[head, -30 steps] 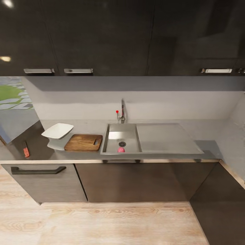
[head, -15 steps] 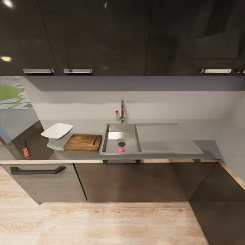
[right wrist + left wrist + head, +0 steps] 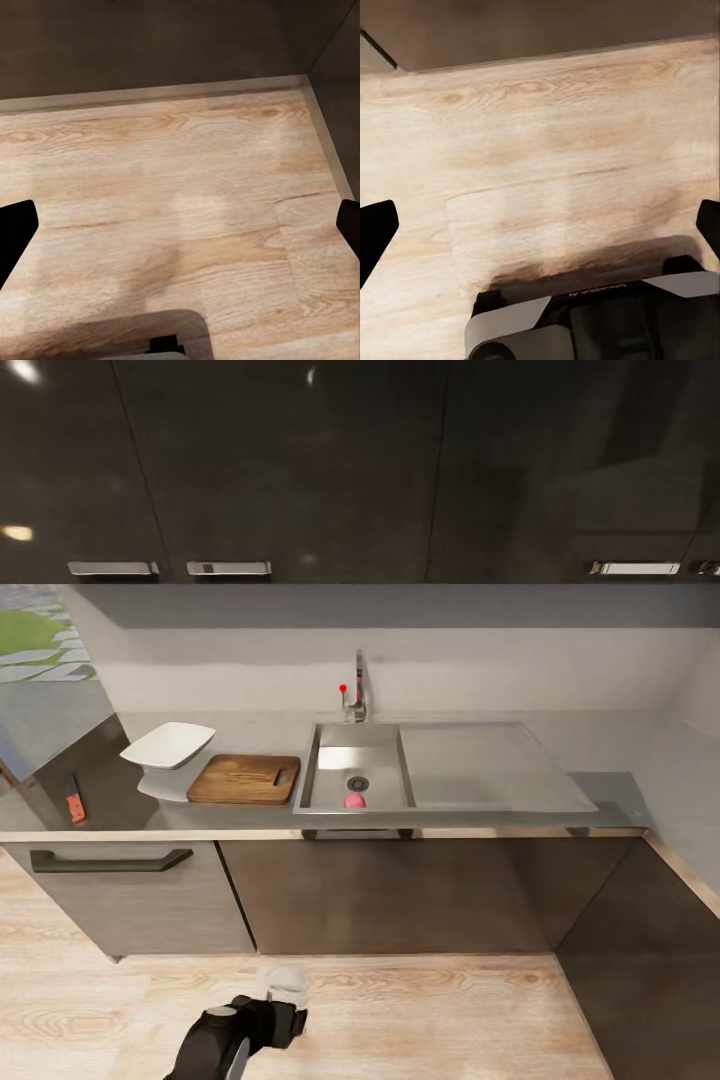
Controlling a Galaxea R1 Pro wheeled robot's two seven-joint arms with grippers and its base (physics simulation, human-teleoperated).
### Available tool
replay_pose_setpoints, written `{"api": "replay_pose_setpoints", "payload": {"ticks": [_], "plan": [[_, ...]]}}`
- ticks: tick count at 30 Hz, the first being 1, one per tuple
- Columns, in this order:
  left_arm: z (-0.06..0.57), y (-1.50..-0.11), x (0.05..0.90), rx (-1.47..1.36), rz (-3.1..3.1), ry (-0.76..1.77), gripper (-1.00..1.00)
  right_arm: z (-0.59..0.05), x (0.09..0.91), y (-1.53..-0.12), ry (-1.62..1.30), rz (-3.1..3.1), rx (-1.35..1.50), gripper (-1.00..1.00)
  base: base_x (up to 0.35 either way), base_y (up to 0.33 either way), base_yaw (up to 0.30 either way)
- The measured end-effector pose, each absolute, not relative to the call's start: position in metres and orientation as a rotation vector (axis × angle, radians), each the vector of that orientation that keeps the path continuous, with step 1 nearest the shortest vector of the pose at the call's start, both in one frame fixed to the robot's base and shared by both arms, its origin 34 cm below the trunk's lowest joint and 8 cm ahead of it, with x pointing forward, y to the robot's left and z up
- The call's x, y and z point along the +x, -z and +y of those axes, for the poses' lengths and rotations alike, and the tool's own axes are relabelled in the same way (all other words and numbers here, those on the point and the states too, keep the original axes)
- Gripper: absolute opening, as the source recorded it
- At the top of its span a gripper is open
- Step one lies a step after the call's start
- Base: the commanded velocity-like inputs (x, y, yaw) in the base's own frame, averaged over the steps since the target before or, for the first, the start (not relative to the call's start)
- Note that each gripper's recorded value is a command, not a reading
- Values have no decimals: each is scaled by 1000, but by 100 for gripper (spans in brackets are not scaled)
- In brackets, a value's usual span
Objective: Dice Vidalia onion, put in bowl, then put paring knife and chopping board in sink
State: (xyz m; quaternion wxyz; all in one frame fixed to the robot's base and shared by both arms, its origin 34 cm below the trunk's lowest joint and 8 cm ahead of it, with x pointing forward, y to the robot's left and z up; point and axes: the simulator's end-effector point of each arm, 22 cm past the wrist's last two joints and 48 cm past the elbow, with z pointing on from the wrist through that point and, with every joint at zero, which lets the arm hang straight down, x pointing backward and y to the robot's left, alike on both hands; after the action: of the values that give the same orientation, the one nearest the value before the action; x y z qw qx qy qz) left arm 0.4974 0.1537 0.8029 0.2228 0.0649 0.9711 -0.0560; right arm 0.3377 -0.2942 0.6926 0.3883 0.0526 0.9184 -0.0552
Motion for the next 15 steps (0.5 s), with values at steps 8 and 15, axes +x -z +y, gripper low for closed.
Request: {"api": "replay_pose_setpoints", "payload": {"ticks": [8,15], "plan": [[135,-894,569,258,2578,161,100,-295,337,-692,141,2337,139,100,0,0,0],[119,-969,640,284,2411,164,100,-295,337,-692,142,2338,143,100,0,0,0]]}}
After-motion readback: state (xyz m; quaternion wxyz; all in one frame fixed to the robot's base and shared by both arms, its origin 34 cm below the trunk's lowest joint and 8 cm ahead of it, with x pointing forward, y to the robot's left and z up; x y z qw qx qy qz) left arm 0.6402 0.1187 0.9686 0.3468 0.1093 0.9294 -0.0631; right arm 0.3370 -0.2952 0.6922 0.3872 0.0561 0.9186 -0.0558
